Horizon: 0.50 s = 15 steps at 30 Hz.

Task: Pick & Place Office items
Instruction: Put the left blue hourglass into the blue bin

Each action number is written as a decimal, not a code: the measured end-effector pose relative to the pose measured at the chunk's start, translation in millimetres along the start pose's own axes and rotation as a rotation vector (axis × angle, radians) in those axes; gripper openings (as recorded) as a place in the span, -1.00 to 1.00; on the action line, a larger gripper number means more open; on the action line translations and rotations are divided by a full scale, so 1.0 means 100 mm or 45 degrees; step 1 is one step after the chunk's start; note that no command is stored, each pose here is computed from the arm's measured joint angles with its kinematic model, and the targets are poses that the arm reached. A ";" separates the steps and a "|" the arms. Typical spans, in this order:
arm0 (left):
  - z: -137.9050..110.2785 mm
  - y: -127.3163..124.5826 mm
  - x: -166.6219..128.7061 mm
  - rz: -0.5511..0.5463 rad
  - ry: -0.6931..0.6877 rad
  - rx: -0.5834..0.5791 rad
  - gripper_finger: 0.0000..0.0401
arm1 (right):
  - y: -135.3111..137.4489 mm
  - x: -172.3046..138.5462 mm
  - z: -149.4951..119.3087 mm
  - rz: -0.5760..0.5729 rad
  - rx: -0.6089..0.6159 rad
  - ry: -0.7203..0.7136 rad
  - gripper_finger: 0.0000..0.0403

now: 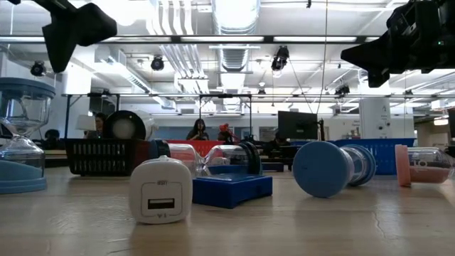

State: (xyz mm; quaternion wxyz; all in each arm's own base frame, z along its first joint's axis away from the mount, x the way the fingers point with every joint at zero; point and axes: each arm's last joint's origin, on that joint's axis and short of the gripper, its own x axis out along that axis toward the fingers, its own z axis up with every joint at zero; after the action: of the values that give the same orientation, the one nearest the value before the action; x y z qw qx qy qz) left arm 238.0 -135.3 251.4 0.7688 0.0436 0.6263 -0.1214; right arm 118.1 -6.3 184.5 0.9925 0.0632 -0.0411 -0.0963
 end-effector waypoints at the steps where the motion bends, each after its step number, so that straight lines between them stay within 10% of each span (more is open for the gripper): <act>1: 0.00 0.00 0.02 -0.002 0.008 0.002 0.49 | 0.00 0.00 0.00 0.000 0.000 0.001 -0.86; 15: 0.05 0.02 0.22 0.013 0.078 0.111 0.49 | 0.00 0.00 -0.01 -0.005 -0.002 0.007 -0.86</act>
State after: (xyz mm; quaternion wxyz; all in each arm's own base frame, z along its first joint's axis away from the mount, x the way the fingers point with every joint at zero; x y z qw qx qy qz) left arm 247.0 -137.5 230.9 0.7472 0.0839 0.6436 -0.1431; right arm 118.1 -6.4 183.9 0.9925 0.0628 -0.0383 -0.0980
